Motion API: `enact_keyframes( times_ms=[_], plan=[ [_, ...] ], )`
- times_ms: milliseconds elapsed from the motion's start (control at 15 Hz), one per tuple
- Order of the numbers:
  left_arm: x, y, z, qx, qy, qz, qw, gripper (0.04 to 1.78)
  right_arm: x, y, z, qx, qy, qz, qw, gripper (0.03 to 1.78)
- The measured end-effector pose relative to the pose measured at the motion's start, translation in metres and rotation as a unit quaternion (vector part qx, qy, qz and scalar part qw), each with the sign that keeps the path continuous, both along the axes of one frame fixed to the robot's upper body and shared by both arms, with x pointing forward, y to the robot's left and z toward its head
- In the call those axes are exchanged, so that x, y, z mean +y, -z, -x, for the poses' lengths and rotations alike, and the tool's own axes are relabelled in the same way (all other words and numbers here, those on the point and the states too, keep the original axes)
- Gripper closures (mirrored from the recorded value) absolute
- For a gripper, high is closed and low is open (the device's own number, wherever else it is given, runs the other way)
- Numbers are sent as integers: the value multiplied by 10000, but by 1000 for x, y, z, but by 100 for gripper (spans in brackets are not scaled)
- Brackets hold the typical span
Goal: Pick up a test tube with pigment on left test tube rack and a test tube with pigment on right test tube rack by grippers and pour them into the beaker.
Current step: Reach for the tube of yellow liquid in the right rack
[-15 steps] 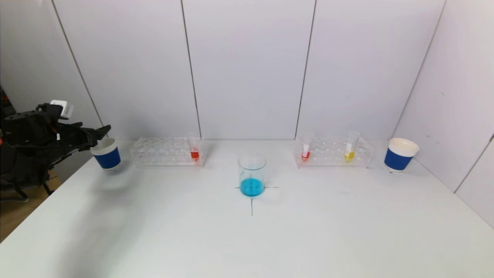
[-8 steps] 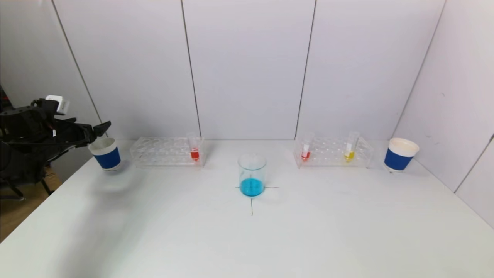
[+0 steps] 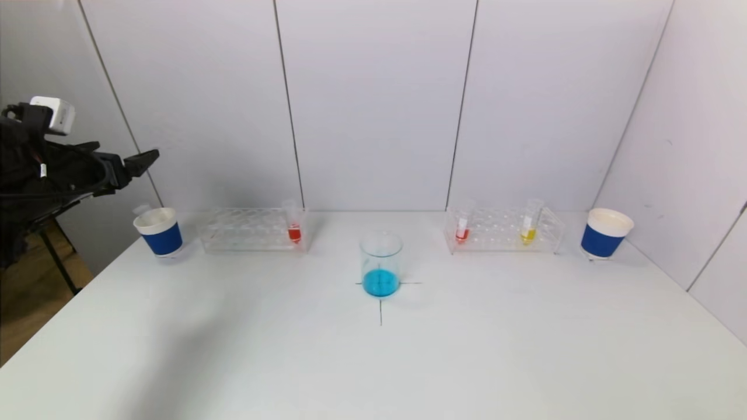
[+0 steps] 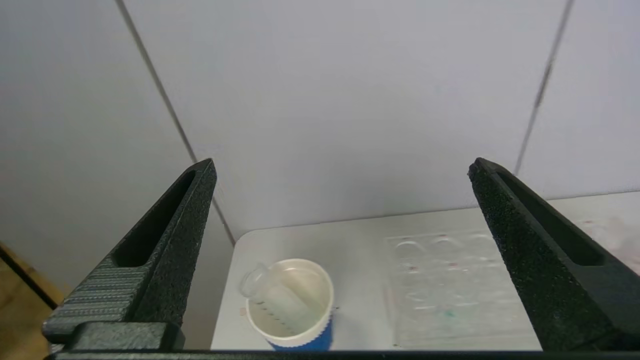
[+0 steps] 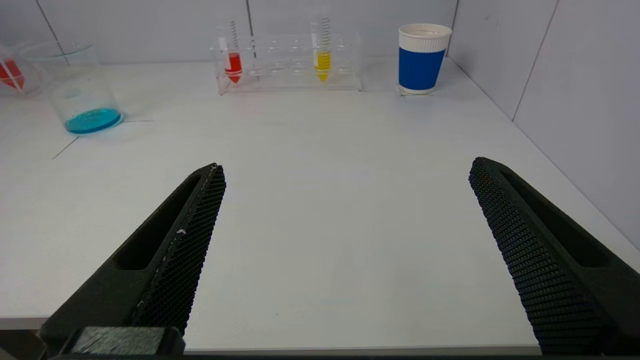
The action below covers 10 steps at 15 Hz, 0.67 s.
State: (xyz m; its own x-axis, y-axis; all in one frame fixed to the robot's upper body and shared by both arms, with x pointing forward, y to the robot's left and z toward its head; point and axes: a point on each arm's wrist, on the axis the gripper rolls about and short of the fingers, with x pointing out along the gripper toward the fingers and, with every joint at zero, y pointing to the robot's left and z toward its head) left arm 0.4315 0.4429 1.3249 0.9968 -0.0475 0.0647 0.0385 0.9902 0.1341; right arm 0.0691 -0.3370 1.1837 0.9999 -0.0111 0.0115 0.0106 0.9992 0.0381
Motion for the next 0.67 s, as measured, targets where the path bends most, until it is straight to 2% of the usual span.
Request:
enact_keyframes(
  times_ms=[333,467,667],
  plan=[
    [-90,-39,61,97,598,99,9981,6,0,0,0,0,0,-2,10000,4],
    [-110,-41,90,143,621,122,9979,6,0,0,0,0,0,0,10000,4],
    [-118,-37,134,137,552,120,9983,6,0,0,0,2,0,0,10000,4]
  ],
)
